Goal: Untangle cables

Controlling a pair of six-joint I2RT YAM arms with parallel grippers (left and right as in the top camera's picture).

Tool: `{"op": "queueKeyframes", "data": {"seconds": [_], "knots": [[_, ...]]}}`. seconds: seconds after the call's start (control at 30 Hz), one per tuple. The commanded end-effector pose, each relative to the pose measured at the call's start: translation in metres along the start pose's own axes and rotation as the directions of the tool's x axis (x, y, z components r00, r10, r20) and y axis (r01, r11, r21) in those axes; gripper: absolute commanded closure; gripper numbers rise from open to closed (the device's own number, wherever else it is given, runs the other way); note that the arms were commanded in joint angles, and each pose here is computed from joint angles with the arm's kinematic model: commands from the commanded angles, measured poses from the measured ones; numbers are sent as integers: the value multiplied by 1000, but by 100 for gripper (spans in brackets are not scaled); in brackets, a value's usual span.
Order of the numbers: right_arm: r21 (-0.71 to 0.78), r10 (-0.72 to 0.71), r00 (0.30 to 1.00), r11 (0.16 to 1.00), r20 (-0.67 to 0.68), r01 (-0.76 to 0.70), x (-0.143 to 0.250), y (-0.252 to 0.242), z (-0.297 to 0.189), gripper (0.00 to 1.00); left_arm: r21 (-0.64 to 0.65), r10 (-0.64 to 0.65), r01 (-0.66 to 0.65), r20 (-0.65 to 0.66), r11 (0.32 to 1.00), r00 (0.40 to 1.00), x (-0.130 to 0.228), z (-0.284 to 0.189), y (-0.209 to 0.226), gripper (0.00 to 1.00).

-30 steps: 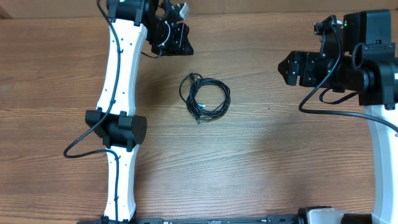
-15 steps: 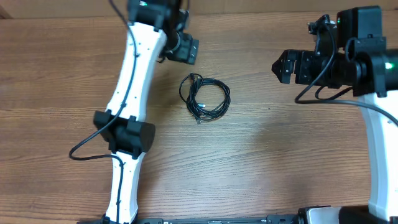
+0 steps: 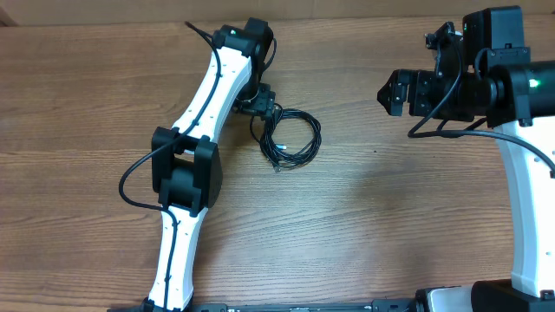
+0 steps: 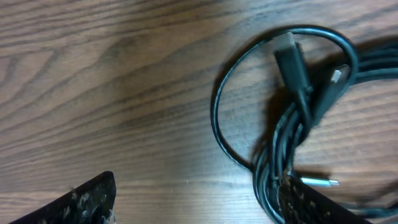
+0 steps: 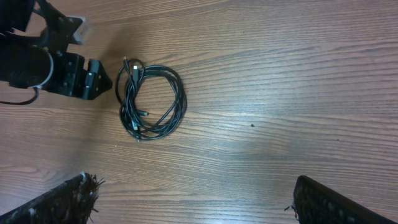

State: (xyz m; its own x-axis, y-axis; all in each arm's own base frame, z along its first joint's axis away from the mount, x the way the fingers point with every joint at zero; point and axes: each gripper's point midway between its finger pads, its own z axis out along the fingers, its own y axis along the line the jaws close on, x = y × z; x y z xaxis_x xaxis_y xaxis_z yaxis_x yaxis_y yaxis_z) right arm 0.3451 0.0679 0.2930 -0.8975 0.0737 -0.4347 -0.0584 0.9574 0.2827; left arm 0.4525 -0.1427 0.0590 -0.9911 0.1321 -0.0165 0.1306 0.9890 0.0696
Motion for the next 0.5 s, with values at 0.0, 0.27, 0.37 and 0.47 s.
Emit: {"op": "queueKeyframes", "data": {"seconds": [0.0,0.27,0.37,0.47], "knots": [[3,3,1000,1000,0,-3,1,1,1,0,-23,-43,42,-19,999,999,4,13,5,16],[-110,213,976,970,-49,-217,8,15,58,13,27,-84,84,10,996,996,-5,-9,16,16],[-137,238,969,960,-70,-245,20,26,96,11,43,-106,104,39,994,994,-11,-32,25,17],[-161,254,963,951,-88,-266,37,39,128,8,64,-129,124,85,990,988,-16,-62,34,16]]}}
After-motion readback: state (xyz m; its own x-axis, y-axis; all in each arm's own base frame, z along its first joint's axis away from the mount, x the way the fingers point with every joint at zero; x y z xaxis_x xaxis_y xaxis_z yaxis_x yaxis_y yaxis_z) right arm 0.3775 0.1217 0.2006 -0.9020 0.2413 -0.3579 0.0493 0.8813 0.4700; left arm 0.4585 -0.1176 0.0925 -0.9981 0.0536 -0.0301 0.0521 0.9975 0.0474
